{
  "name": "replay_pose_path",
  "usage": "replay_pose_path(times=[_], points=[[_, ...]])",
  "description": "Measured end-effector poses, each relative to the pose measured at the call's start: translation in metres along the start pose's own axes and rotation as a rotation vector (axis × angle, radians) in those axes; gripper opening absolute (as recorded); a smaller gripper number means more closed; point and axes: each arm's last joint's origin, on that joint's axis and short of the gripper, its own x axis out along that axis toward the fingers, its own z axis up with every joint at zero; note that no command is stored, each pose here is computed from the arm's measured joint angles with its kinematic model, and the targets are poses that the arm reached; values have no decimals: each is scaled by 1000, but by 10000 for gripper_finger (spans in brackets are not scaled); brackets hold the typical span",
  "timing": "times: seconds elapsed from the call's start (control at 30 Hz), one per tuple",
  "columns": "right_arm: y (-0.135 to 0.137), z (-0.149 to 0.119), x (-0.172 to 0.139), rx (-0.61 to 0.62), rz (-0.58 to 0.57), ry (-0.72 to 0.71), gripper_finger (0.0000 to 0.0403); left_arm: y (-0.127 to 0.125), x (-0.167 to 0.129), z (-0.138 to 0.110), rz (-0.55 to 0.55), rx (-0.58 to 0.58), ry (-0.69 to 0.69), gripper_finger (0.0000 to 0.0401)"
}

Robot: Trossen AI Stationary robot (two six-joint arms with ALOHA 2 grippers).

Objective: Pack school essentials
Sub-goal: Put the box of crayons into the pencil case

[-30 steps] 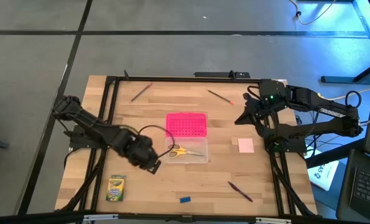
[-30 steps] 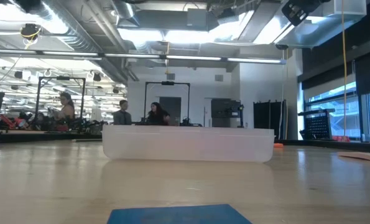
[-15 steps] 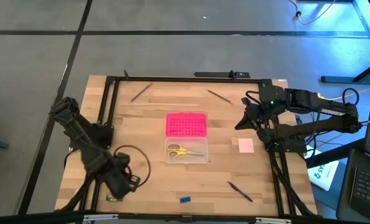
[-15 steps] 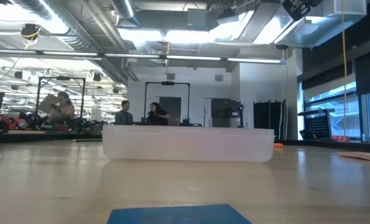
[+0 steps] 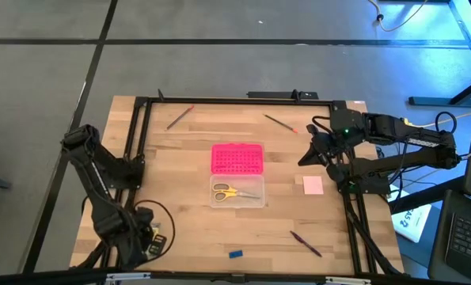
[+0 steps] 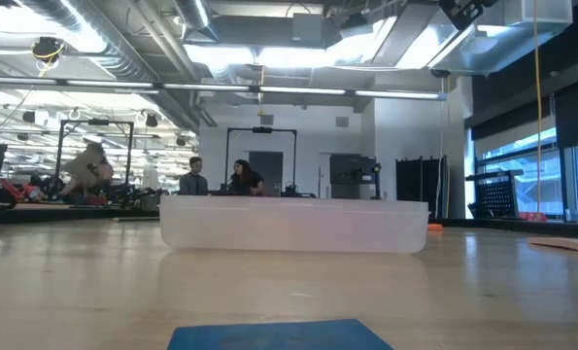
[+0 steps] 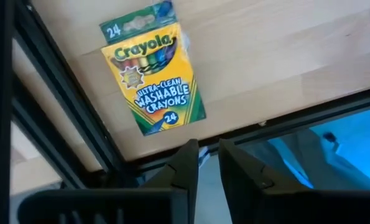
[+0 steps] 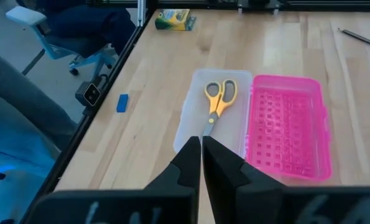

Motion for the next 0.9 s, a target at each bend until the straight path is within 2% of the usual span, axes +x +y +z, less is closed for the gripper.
replay_pose_path(times=[0.07,0.2,0.27,0.37,0.6,0.9], points=[[1,0,0,-30,25,-3,21,3,6,-1,0,11,3,55],[7,1,-1,-162,228,-43,21,5,14,-2,-13,19,19,58],[8,1,-1,-183,280,-55,21,5,17,-2,-18,18,23,58],[8,0,-1,-179,269,-49,21,5,22,-1,-25,18,30,58],[1,-4,5,-136,121,43,21,7,28,-1,-27,22,32,58],[-7,-3,24,-107,117,106,21,7,28,-1,-28,21,32,59]])
